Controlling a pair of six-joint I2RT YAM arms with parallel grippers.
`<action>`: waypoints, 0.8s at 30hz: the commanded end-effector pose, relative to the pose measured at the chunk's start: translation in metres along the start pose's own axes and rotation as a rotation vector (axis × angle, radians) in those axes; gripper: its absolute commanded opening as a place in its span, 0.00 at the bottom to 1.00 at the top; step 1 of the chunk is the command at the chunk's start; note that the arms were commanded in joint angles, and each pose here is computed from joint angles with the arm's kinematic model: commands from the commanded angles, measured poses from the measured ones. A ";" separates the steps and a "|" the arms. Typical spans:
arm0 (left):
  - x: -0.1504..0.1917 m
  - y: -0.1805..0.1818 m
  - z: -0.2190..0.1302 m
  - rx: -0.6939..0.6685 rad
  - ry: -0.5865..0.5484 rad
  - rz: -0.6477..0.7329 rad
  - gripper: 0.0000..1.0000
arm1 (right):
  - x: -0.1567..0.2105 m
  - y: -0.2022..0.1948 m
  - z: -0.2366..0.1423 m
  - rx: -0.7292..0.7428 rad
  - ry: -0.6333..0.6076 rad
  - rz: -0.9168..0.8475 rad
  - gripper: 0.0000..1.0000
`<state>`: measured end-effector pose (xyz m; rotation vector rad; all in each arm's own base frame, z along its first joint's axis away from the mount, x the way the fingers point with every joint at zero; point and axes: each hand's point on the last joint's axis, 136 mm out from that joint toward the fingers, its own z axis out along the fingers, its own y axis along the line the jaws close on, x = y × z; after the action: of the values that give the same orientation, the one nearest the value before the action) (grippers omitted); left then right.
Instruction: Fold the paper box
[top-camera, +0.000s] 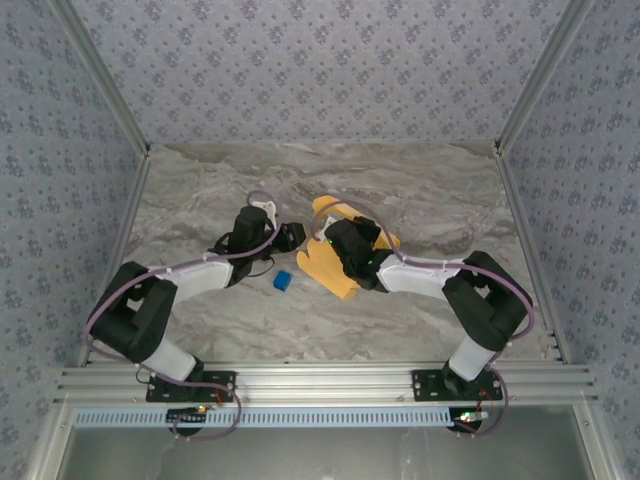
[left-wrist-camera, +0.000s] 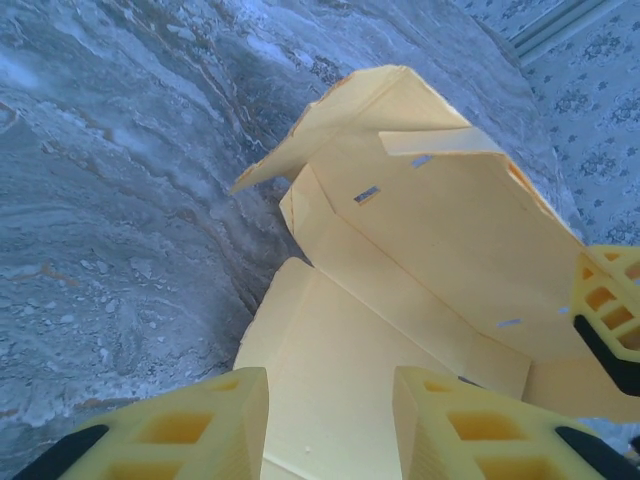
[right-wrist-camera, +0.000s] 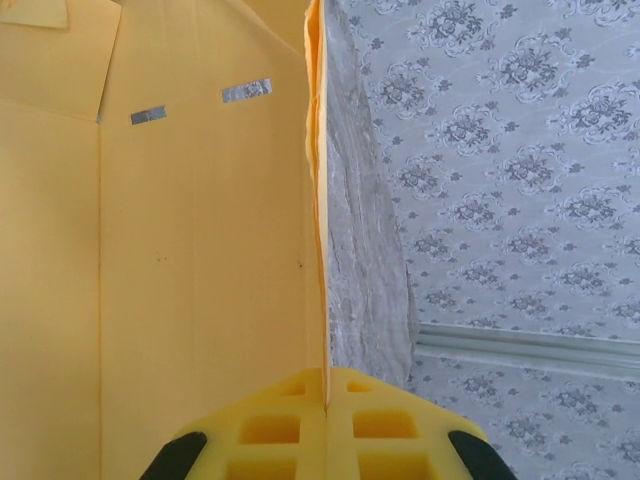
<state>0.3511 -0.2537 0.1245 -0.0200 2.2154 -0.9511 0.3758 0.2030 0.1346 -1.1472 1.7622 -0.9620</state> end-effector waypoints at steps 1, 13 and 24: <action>-0.004 0.001 -0.014 -0.020 -0.002 0.036 0.39 | -0.006 -0.004 -0.003 -0.008 -0.041 0.018 0.00; -0.036 -0.053 -0.056 0.133 -0.064 0.095 0.47 | -0.004 -0.039 -0.040 -0.298 -0.225 0.304 0.00; -0.048 -0.112 -0.056 0.329 0.044 0.089 0.53 | -0.005 -0.053 -0.058 -0.378 -0.273 0.392 0.00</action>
<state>0.3290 -0.2710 0.2371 0.1850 2.0549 -1.1699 0.3475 0.1968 0.1904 -1.0720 1.8839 -0.3103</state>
